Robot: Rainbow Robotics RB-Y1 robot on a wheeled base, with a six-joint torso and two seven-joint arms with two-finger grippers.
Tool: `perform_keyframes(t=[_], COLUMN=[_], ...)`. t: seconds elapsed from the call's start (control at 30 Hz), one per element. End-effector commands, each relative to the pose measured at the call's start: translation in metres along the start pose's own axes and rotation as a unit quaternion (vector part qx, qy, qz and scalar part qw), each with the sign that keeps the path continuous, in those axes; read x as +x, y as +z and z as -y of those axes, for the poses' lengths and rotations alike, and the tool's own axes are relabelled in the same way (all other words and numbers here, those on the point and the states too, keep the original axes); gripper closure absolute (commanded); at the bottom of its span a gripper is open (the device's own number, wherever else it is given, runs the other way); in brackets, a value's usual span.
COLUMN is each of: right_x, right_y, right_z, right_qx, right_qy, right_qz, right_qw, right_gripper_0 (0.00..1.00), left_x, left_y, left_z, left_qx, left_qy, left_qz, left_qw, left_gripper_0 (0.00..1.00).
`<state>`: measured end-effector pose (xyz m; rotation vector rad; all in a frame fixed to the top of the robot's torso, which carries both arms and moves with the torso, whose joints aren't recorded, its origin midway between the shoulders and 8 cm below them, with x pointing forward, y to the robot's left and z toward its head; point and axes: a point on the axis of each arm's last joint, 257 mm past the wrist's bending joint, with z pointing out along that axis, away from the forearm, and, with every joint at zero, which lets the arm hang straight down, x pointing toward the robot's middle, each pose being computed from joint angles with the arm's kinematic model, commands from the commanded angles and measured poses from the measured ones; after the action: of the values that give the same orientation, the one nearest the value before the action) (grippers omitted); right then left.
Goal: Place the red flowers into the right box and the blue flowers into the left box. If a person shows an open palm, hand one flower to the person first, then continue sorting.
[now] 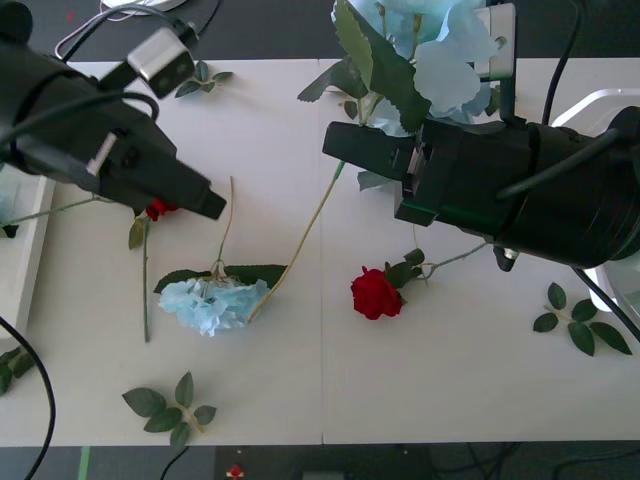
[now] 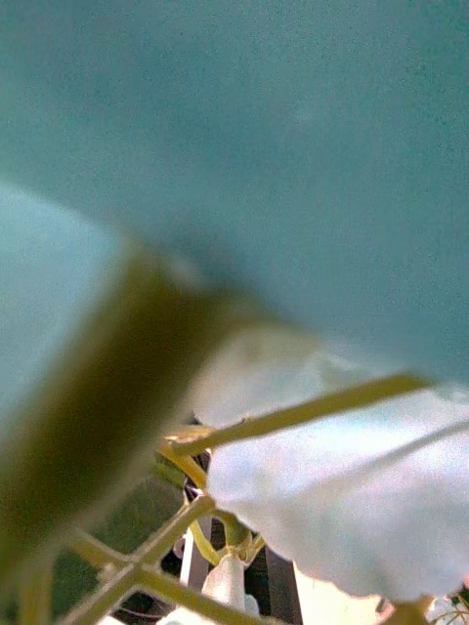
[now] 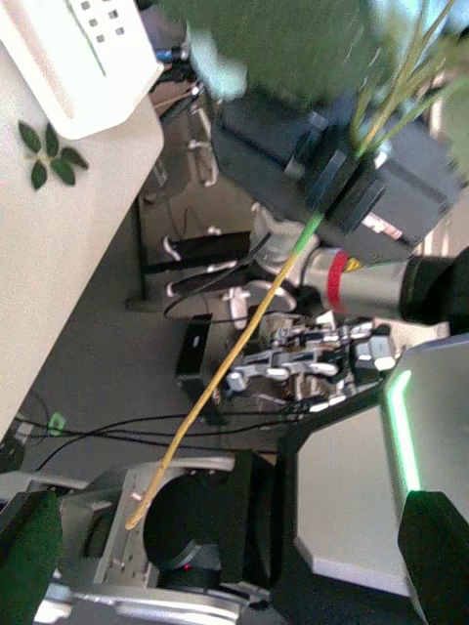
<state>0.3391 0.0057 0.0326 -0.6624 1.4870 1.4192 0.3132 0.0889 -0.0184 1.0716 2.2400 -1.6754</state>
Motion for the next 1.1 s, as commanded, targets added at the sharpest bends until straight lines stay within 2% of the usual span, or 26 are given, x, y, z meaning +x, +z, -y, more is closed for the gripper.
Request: perform_keyframes(t=[0.03,0.63,0.9,0.93,0.97,1.0,1.1], right_x=[-0.017,-0.019,-0.02,-0.02,-0.02,-0.02,-0.02], right_y=[0.009,0.01,0.011,0.011,0.011,0.011,0.012], right_z=[-0.018,-0.023,-0.024,-0.024,-0.024,-0.025,-0.026], right_qx=[-0.025,-0.033,-0.035,-0.035,-0.035,-0.036,-0.038], right_qy=[-0.036,-0.034,-0.034,-0.035,-0.035,-0.034,-0.035], right_qz=[0.022,0.026,0.03,0.031,0.031,0.031,0.031], right_qw=[0.999,0.999,0.998,0.998,0.998,0.998,0.998], right_gripper_0=[1.0,1.0,1.0,1.0,1.0,1.0,1.0], left_x=[0.022,0.003,-0.014,-0.015,-0.019,-0.021,-0.023], left_y=[0.011,0.08,0.101,0.104,0.107,0.108,0.106], left_z=[0.007,0.023,0.006,0.006,0.007,0.006,0.005], left_qx=[-0.013,0.037,0.006,0.006,0.005,0.003,0.001], left_qy=[0.016,0.006,0.013,0.018,0.032,0.043,0.047], left_qz=[-0.028,0.053,0.103,0.106,0.113,0.117,0.122], left_qw=[0.999,0.998,0.995,0.994,0.993,0.992,0.991], left_gripper_0=[0.0,0.0,0.0,0.12,0.47,0.99,1.0])
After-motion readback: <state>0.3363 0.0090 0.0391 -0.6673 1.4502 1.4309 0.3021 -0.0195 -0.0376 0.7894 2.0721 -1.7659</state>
